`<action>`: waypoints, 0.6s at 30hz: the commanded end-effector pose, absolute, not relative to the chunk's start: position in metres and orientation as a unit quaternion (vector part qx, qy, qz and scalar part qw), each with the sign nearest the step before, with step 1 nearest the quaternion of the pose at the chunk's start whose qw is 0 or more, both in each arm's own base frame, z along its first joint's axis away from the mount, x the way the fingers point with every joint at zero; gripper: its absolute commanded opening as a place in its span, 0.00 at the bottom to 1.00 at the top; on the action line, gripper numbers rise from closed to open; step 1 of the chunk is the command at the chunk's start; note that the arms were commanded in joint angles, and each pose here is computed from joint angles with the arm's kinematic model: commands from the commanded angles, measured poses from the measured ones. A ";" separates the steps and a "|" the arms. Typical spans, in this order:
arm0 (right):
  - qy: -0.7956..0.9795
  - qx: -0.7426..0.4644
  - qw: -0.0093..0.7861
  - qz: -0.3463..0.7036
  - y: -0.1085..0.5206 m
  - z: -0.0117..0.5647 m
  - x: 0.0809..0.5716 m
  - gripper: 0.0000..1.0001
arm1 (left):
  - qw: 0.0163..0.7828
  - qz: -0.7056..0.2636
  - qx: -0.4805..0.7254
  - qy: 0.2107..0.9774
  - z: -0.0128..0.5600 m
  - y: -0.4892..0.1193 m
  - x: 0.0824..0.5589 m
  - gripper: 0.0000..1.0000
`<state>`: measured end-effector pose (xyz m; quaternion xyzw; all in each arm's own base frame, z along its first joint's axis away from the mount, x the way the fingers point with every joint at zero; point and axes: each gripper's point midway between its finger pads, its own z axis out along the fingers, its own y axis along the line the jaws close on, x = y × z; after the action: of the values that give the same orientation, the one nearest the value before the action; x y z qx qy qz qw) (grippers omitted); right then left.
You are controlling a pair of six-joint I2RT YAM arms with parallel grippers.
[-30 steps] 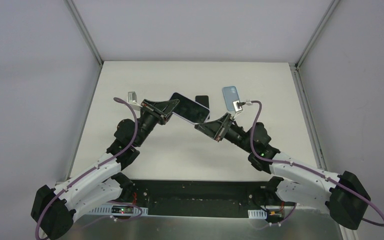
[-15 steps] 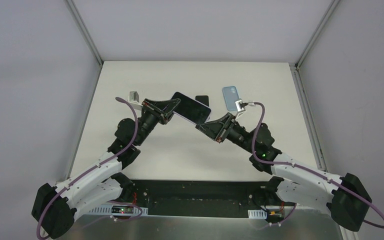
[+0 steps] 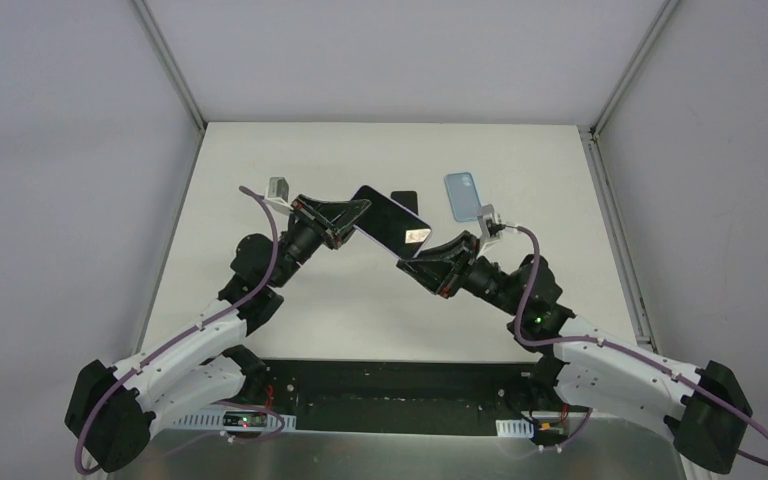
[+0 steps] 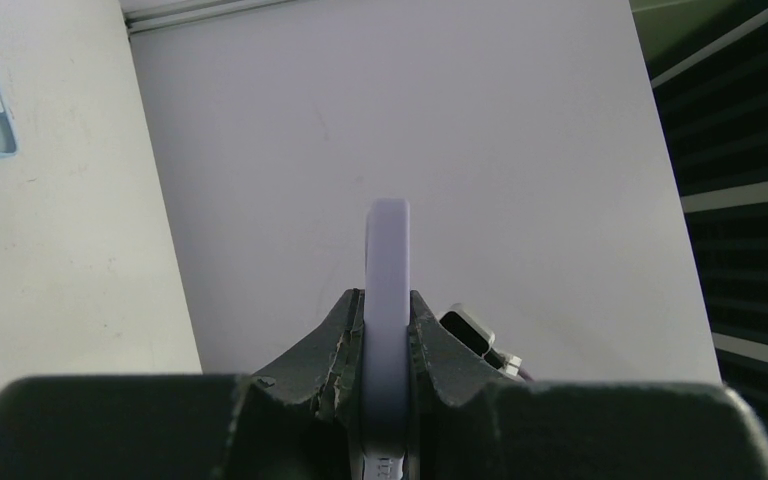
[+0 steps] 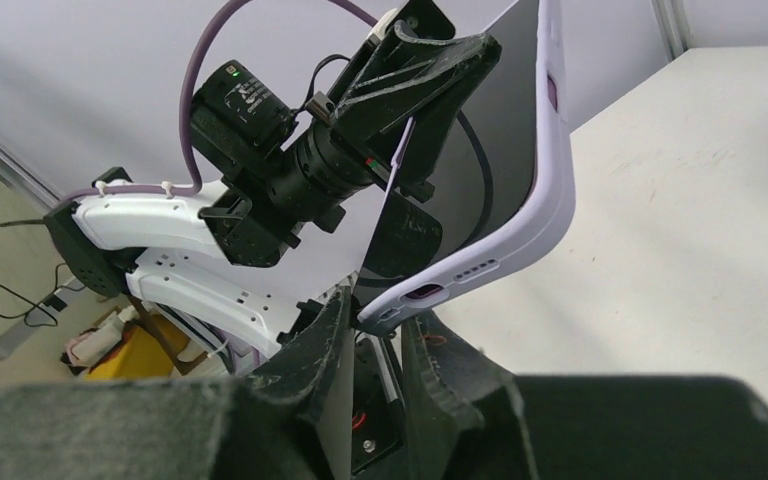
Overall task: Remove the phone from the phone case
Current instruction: Remove the phone case from the phone.
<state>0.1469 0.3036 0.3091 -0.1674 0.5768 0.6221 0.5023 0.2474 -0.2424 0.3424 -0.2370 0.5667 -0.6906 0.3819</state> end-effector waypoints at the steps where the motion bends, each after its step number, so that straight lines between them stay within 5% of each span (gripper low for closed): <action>1: 0.496 -0.230 0.576 0.607 0.295 0.344 0.134 0.00 | 0.397 -0.717 -0.179 0.545 0.378 -0.248 0.233 0.00; 18: 0.464 -0.261 0.621 0.575 0.292 0.342 0.137 0.00 | 0.335 -0.739 -0.172 0.559 0.375 -0.265 0.228 0.00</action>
<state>0.1436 0.2980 0.3130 -0.2343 0.5277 0.5827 0.5719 0.2436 -0.2589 0.3536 -0.2071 0.5736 -0.7102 0.3517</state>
